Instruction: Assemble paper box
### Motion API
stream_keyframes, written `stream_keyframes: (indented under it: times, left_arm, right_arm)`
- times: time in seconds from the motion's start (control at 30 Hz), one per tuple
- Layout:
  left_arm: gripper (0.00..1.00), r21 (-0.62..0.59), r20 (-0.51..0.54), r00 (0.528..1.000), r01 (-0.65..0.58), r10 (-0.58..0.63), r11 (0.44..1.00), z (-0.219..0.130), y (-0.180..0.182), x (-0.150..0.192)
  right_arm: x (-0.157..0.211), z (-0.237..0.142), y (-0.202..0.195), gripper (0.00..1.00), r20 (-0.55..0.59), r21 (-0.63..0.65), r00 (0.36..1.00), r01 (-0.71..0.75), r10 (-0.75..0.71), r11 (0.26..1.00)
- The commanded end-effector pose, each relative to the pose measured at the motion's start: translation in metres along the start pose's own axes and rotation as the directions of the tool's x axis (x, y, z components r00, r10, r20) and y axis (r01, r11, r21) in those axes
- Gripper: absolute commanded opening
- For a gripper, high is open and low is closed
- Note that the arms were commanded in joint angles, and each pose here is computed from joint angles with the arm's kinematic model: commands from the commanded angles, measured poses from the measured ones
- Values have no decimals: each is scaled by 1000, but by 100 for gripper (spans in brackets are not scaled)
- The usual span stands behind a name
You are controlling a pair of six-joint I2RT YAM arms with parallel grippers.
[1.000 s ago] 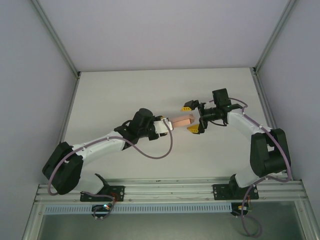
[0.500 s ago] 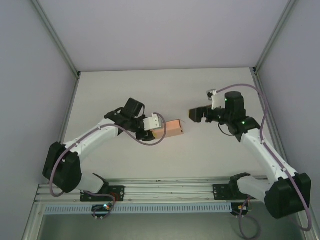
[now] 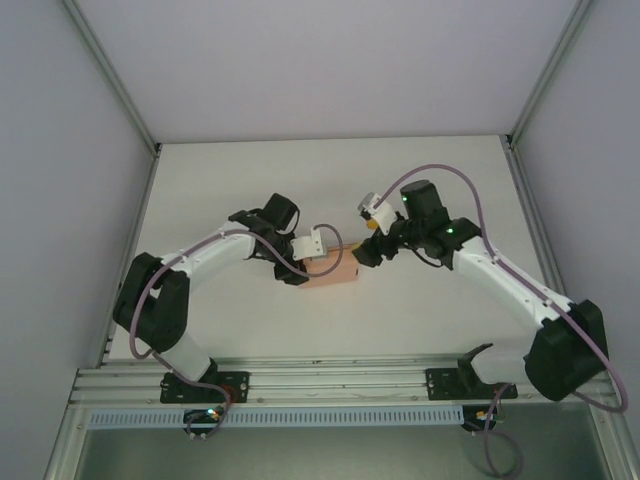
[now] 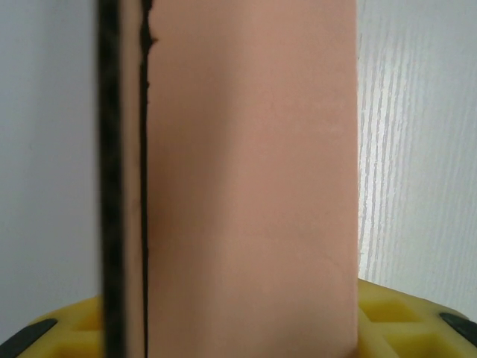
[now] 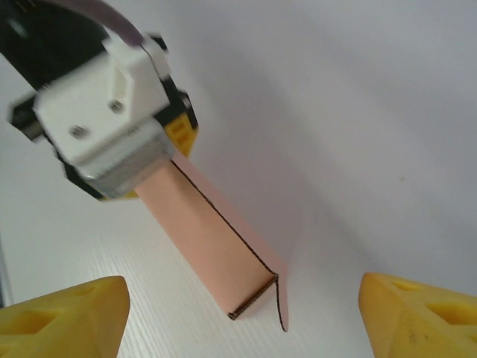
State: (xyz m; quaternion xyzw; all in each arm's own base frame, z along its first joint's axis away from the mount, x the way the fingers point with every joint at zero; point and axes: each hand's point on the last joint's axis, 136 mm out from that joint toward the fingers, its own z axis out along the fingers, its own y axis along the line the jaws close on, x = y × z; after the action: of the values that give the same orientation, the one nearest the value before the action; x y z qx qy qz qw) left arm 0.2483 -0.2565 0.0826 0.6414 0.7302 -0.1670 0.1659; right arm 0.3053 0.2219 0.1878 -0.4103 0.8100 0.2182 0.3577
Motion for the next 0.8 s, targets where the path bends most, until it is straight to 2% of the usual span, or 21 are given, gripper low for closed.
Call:
stream_keyframes:
  times: [0.0,0.03,0.17,0.3,0.37,0.5,0.67,0.7,0.77]
  left_arm:
    - [49,-39,-32,999,-17,15,999,3,6,-3]
    - [49,-40,-35,999,-14,13,999,5,7,-3]
    - [49,-38,-42,999,-9,8,999,7,8,-4]
    - [49,-30,-38,999,-21,20,999,8,5,-6]
    - [49,-26,-34,999,-23,22,999,7,4,-7]
    - [49,-22,-28,999,-27,27,999,6,2,-8]
    - [48,-28,-30,999,-27,27,999,7,4,-8]
    - [48,-31,-32,999,-26,25,999,7,4,-8]
    - [48,-40,-38,999,-26,25,999,8,5,-8]
  right_arm:
    - [16,8,-7,70,-126,38,991,38,-33,999]
    - [21,15,-8,66,-151,28,988,32,-27,999]
    - [30,27,-8,61,-179,13,984,21,-19,1000]
    - [32,32,-11,50,-189,23,982,14,-10,1000]
    - [31,32,-12,41,-191,25,982,12,-7,1000]
    - [32,35,-20,30,-210,62,978,11,3,998]
    - [35,38,-20,10,-250,55,967,-30,42,998]
    - [32,38,-20,3,-247,59,967,-44,57,997]
    - [27,36,-16,0,-251,52,962,-95,105,994]
